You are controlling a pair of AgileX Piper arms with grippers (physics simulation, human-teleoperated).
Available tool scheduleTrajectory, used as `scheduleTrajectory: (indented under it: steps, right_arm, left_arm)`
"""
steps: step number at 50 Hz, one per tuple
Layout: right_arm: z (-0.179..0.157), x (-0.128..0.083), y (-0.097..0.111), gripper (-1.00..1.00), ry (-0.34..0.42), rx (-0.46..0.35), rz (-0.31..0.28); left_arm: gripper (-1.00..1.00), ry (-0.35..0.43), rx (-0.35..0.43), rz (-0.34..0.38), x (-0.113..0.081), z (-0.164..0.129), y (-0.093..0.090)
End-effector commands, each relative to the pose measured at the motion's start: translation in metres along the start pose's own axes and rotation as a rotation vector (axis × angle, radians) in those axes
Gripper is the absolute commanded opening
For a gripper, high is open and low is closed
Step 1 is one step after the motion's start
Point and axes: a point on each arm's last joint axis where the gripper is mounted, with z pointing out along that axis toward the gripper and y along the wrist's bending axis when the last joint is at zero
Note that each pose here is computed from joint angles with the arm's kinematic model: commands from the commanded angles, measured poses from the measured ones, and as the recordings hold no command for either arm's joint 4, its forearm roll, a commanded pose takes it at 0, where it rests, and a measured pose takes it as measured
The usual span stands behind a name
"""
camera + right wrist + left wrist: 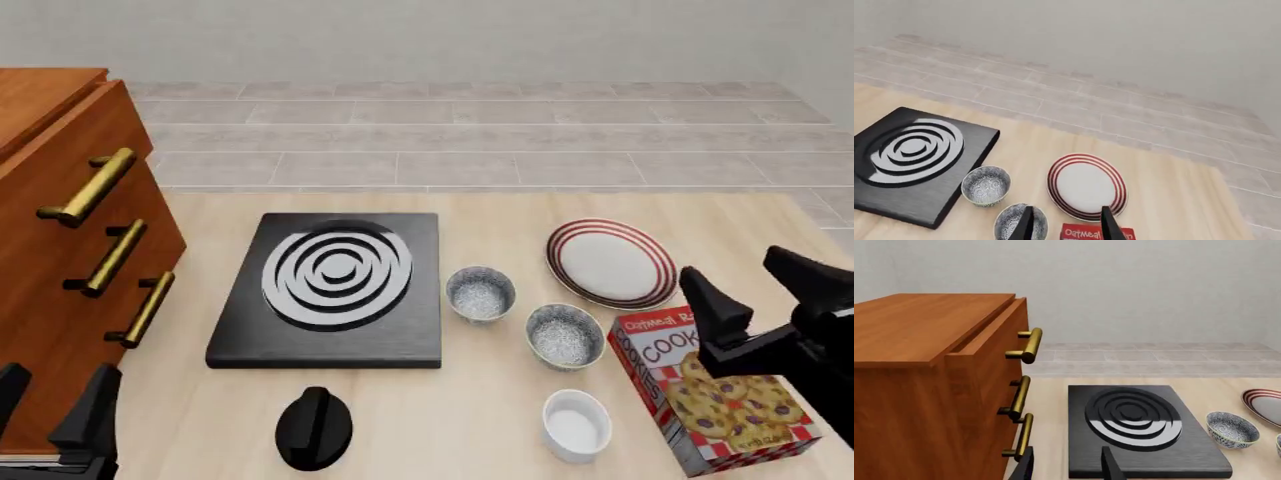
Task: Pick the akita bowl from table center and place it on the plate.
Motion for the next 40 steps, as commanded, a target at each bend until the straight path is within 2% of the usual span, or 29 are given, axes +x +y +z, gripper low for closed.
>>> scheduleTrajectory:
  steps: [1, 6, 11, 14, 15, 16, 17, 18, 21, 23, 27, 32, 40]
  right_arm:
    - [0.045, -0.014, 0.017, 1.0, 0.096, -0.131, -0.114]
    - [0.067, -0.016, 0.031, 1.0, 0.146, -0.207, -0.19]
    - [0.085, -0.015, 0.038, 1.0, 0.177, -0.237, -0.245]
    - [0.101, -0.009, 0.048, 1.0, 0.23, -0.277, -0.278]
    - [0.106, -0.004, 0.053, 1.0, 0.245, -0.3, -0.31]
    - [0.109, -0.004, 0.054, 1.0, 0.249, -0.304, -0.313]
    - [0.108, -0.009, 0.059, 1.0, 0.22, -0.322, -0.346]
    - [0.113, -0.012, 0.061, 1.0, 0.242, -0.327, -0.314]
    - [0.117, -0.015, 0.065, 1.0, 0.236, -0.342, -0.334]
    - [0.122, -0.011, 0.079, 1.0, 0.262, -0.396, -0.364]
    - [0.133, -0.004, 0.083, 1.0, 0.288, -0.41, -0.404]
    - [0.145, -0.008, 0.095, 1.0, 0.329, -0.451, -0.413]
    - [0.162, 0.001, 0.114, 1.0, 0.407, -0.525, -0.5]
  left_arm:
    - [1.0, 0.0, 0.0, 0.0, 0.0, 0.0, 0.0]
    - [1.0, 0.0, 0.0, 0.0, 0.0, 0.0, 0.0]
    - [1.0, 0.0, 0.0, 0.0, 0.0, 0.0, 0.0]
    - [1.0, 0.0, 0.0, 0.0, 0.0, 0.0, 0.0]
    - [1.0, 0.0, 0.0, 0.0, 0.0, 0.0, 0.0]
    - [1.0, 0.0, 0.0, 0.0, 0.0, 0.0, 0.0]
    - [1.0, 0.0, 0.0, 0.0, 0.0, 0.0, 0.0]
    - [1.0, 0.0, 0.0, 0.0, 0.0, 0.0, 0.0]
    - [1.0, 0.0, 0.0, 0.0, 0.0, 0.0, 0.0]
    - [1.0, 0.0, 0.0, 0.0, 0.0, 0.0, 0.0]
    - [1.0, 0.0, 0.0, 0.0, 0.0, 0.0, 0.0]
    - [1.0, 0.0, 0.0, 0.0, 0.0, 0.0, 0.0]
    - [1.0, 0.0, 0.0, 0.0, 0.0, 0.0, 0.0]
